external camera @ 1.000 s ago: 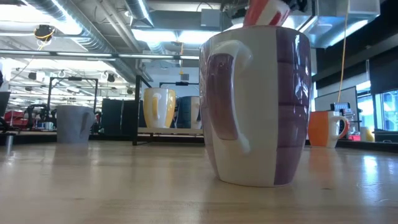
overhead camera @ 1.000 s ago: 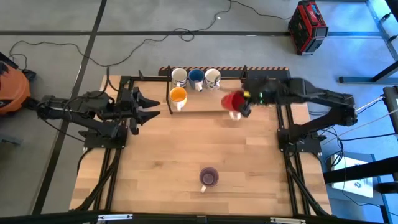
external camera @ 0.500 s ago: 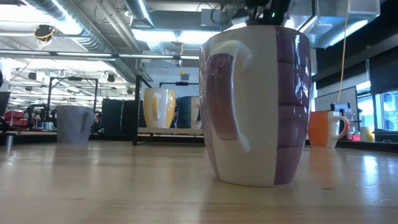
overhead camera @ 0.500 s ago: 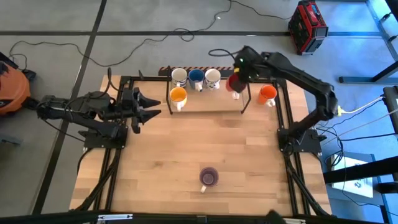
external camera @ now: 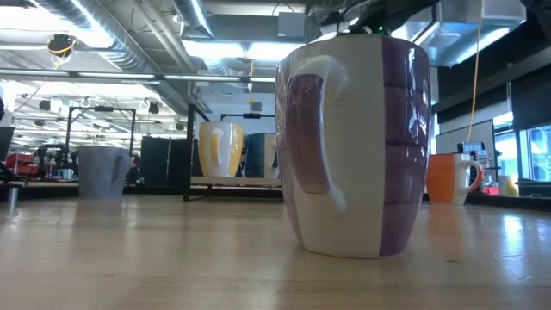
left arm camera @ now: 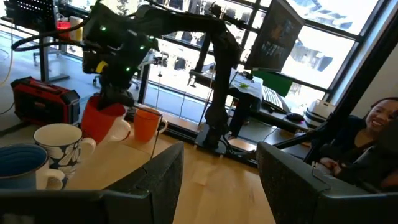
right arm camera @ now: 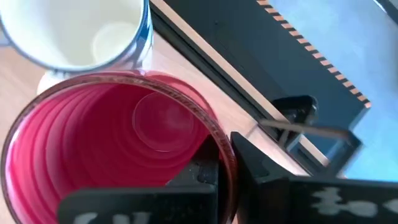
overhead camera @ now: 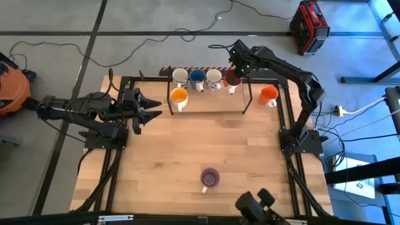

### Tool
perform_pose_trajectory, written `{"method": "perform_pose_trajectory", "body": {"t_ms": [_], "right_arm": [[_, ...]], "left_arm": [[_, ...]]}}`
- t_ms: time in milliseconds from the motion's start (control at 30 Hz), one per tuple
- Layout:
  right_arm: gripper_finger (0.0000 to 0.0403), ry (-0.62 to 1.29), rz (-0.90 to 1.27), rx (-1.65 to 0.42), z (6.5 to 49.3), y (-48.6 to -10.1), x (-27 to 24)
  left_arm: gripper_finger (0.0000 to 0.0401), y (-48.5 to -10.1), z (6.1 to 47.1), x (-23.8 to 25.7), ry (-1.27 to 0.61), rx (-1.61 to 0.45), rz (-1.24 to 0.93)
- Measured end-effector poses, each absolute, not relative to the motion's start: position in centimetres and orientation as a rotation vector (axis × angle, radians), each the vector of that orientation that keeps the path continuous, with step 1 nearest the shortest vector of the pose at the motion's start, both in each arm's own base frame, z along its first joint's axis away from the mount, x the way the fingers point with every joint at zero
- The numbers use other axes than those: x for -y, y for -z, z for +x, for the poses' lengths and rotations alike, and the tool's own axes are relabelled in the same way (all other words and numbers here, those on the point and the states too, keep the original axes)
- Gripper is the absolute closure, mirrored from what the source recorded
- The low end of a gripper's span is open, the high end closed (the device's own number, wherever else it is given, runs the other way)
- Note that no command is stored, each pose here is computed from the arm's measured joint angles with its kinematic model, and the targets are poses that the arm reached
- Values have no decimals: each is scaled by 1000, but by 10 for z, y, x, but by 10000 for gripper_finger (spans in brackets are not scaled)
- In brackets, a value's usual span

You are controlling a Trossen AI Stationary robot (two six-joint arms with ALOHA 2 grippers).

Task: Place coffee mugs
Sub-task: Put the red mug on the shelf

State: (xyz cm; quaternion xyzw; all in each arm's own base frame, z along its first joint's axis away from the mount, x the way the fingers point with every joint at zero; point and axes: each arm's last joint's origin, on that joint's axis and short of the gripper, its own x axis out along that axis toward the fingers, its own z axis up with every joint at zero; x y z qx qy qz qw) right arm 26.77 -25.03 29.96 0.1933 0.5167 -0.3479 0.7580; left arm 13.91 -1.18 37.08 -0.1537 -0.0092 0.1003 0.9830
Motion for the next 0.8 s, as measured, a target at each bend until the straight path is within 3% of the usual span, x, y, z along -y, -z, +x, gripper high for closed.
{"method": "perform_pose_trajectory", "body": {"t_ms": [400, 800], "right_arm": [[400, 746, 449, -1219, 276, -263, 270], [400, 741, 416, -1192, 278, -262, 275]], "left_arm": [[205, -371, 139, 12, -202, 18, -303], [205, -370, 139, 12, -203, 10, -298]]}}
